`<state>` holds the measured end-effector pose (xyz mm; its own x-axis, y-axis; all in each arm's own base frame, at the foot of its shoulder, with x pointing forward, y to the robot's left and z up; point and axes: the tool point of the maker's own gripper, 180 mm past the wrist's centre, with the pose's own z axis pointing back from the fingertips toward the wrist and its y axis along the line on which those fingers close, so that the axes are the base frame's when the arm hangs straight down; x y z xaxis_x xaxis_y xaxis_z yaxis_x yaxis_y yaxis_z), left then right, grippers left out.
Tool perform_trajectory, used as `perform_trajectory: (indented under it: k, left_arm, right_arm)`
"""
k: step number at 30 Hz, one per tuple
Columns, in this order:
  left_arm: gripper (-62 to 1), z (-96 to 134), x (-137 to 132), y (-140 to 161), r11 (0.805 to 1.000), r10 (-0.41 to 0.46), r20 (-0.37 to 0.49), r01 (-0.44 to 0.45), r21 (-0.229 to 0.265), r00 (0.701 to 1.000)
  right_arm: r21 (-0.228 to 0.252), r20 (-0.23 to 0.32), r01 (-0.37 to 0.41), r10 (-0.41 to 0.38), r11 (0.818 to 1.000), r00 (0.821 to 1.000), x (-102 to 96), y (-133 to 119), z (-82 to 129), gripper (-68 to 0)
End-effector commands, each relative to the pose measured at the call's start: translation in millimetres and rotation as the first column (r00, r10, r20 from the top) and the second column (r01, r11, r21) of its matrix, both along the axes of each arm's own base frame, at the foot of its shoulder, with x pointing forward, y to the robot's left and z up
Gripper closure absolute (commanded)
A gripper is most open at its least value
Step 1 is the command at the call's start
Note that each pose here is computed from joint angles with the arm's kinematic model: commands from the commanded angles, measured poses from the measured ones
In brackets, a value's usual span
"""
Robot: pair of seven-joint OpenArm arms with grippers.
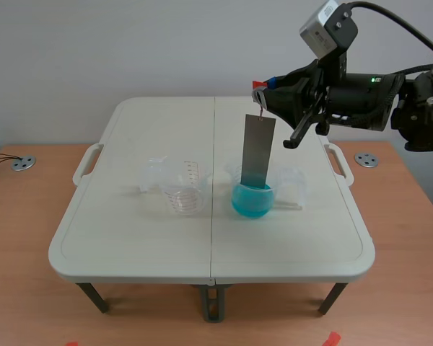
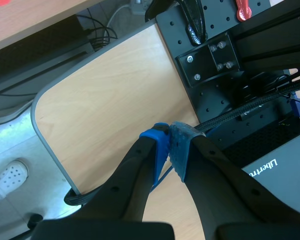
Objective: Hold the metal plate by the orange handle, dip it into the blue solution, take it out and point at it, then put the plate back in the beaker on the left.
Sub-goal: 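Raise the plate and point at it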
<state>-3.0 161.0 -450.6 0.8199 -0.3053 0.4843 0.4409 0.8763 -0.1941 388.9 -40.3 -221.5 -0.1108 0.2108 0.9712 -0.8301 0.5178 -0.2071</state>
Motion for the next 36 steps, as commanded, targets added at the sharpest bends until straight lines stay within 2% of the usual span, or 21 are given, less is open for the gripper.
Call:
perform_trajectory:
  k: [1,7,11,15,20,26,32,36]
  left_arm:
    - [-1.2,4.0,3.0,-5.7,1.0,0.008,0.017,-0.008,-0.021,1.0]
    - [-1.2,7.2,16.8,3.9,1.0,0.021,0.052,-0.021,-0.001,0.998]
    - [-1.2,18.6,45.2,19.1,0.999,0.041,0.131,-0.045,0.029,0.991]
    - [-1.2,41.1,80.6,33.0,0.996,0.059,0.243,-0.072,0.048,0.968]
    - [-1.2,73.8,130.3,39.6,0.996,0.048,0.398,-0.075,0.053,0.916]
    - [-1.2,101.6,187.2,35.7,0.999,0.009,0.532,-0.036,0.04,0.847]
    - [-1.2,138.2,242.9,18.0,0.998,-0.047,0.649,0.056,0.007,0.76]
    - [-1.2,151.9,269.2,-7.2,0.991,-0.093,0.68,0.132,-0.005,0.727]
  right_arm:
    - [0.024,0.055,-0.016,0.014,1.0,0.998,2.5,-0.8,23.8,-1.1]
    - [0.042,0.094,-0.008,0.004,0.999,0.996,3.0,-6.4,41.0,-1.1]
    - [0.046,0.122,0.002,-0.008,0.999,0.992,4.0,-9.3,52.2,-1.1]
    - [0.039,0.147,-0.003,-0.003,0.999,0.989,2.6,-8.1,60.9,-1.1]
    - [0.028,0.18,-0.015,0.01,0.999,0.984,-1.0,-7.5,72.0,-1.1]
    - [0.033,0.214,-0.018,0.011,0.999,0.977,-3.2,-9.3,85.7,-1.1]
    - [0.045,0.233,-0.029,0.018,0.999,0.972,-6.9,-7.5,97.8,-1.1]
    - [0.053,0.242,-0.042,0.028,0.998,0.97,-11.6,-6.0,104.6,-1.1]
